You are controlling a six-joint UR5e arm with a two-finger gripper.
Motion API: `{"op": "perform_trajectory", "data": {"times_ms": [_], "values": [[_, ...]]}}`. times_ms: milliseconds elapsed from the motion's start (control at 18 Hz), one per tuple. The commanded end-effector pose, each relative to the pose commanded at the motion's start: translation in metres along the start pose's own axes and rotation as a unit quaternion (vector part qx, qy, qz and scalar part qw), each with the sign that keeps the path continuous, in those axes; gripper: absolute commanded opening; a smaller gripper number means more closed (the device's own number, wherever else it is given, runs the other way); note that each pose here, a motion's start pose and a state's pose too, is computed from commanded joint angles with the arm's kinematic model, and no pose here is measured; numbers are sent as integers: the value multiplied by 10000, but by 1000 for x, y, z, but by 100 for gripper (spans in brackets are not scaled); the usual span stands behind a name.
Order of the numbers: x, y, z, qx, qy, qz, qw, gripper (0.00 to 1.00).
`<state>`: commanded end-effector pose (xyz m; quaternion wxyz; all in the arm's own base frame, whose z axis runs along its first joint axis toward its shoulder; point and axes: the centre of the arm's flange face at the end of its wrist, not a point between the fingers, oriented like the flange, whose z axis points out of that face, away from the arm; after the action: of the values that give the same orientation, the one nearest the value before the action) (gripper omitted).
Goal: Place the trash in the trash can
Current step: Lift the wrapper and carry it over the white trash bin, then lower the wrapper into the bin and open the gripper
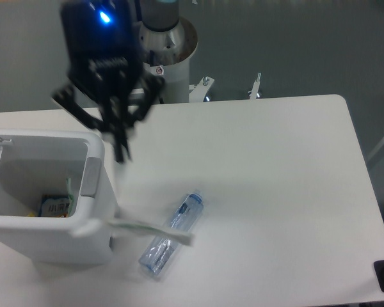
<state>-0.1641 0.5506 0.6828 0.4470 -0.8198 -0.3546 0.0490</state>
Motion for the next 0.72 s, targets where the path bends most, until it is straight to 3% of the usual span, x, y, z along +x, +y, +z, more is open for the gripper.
{"op": "perform_trajectory", "data": {"times_ms": [333,722], "values": [[23,33,-7,-387,660,63,9971,0],[29,92,28,-1062,727,96,9916,0]]}}
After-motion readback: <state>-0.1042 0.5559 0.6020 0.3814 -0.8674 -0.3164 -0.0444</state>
